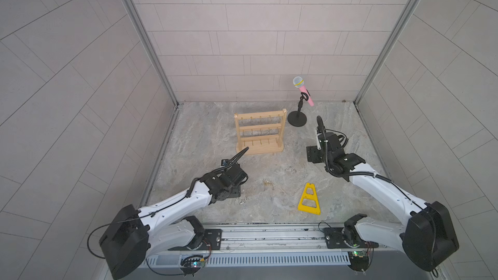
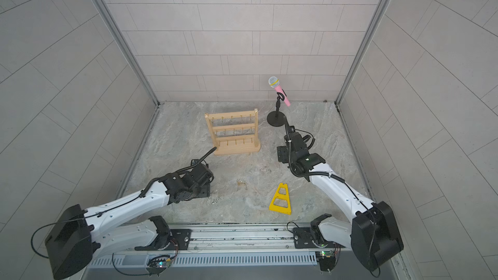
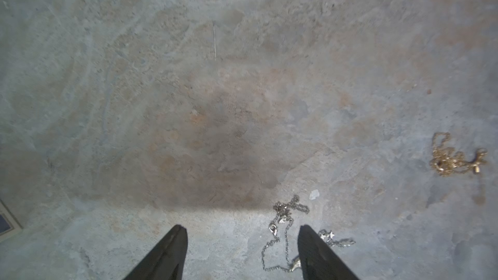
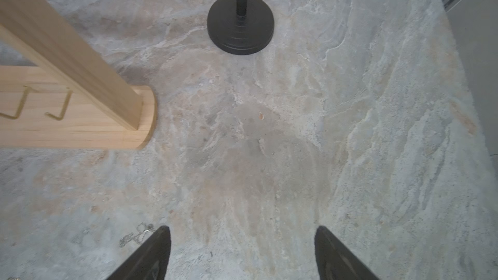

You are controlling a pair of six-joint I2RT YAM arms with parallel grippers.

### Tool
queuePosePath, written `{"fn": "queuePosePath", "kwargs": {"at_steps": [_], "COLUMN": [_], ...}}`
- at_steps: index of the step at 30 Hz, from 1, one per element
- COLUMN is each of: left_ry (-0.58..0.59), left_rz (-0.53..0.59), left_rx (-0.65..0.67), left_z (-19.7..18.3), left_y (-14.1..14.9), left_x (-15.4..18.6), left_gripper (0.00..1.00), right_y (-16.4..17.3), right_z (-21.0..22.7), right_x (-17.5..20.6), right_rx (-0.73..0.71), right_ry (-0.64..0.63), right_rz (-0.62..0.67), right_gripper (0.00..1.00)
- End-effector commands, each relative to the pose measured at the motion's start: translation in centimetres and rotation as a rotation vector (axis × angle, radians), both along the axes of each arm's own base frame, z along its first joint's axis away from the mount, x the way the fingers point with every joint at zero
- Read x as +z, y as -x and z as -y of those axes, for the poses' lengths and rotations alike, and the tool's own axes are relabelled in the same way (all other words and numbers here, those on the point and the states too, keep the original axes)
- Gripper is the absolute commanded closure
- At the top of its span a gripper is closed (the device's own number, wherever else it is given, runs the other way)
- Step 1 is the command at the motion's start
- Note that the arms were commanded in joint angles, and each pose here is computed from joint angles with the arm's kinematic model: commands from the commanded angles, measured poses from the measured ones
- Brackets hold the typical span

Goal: Hang the necklace on the jewelry display stand
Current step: Pick up the necklace from the center of the board.

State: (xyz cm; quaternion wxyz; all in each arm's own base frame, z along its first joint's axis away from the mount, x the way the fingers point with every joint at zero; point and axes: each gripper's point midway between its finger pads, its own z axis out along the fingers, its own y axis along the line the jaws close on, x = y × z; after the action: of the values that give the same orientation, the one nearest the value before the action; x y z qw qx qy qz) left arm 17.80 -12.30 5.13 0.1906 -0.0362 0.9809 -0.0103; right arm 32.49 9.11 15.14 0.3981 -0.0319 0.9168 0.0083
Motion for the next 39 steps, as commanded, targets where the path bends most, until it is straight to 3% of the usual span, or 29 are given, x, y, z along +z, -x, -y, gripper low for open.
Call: {"fn": "queuePosePath", "kwargs": {"at_steps": [1,9,19,39], "left_ry": [0.005,0.021,0.015,-0.142], "left_rz": [-0.016,-0.033,-0.059,-0.074], "left_rx": [0.032,-0.026,-0.052,-0.15], "left_z": [0.2,2.7,3.5,3.0], "left_y": [1.0,0.5,0.9,0.2], "left_x": [-0.9,-2.0,-3.5,-4.9], "left_gripper": [0.35,0.46,0.52,0.65], "right_y": [1.8,1.7,1.7,2.1], "right_z": [-1.2,-2.8,-3.5,-3.7], "right_x": [-0.2,-0.2,0.2,1.0], "right_rx": [0.011,0.046,0.066,0.09], "right_ry": [-0.051,-0.044,-0.06,-0.06], "right_rz": [-0.033,-0.038,-0.027,-0.02], "right_gripper": [0.17,0.2,0.22,0.24]}}
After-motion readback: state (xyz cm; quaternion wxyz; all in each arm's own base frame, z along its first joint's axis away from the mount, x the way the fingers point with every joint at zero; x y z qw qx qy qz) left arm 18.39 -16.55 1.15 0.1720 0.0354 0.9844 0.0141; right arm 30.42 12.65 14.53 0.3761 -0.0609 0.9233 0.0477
